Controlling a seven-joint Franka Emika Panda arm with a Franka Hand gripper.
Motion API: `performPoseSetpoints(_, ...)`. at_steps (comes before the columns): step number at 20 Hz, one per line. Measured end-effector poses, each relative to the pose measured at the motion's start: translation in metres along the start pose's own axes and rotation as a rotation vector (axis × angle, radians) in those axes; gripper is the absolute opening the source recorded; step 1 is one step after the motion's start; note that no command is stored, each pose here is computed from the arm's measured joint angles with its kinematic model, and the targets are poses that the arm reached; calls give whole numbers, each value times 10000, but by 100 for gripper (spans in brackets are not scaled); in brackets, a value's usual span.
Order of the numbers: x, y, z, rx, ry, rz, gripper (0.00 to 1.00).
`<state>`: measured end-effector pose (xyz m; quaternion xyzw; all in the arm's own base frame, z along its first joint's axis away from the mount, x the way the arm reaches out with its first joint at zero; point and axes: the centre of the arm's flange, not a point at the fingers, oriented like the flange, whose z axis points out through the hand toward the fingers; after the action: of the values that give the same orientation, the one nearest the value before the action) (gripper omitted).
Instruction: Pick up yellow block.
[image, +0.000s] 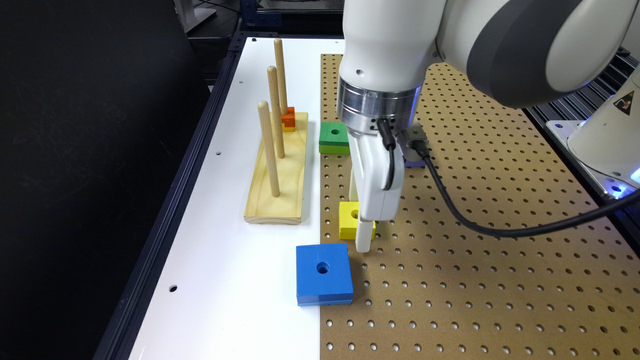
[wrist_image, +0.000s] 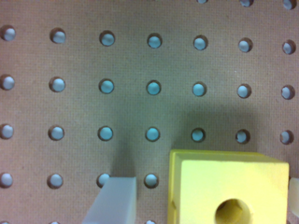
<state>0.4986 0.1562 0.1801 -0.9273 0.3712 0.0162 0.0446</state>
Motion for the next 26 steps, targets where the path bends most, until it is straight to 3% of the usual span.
performPoseSetpoints(7, 11, -17, -13, 38, 23, 2, 100)
performPoseSetpoints(10, 39, -34, -23, 78, 50, 29, 100)
performPoseSetpoints(21, 56, -27, -23, 75, 64, 61, 100)
performPoseSetpoints(23, 55, -37, -27, 89, 70, 49, 100)
performPoseSetpoints(26, 53, -89, -16, 133, 67, 4, 100)
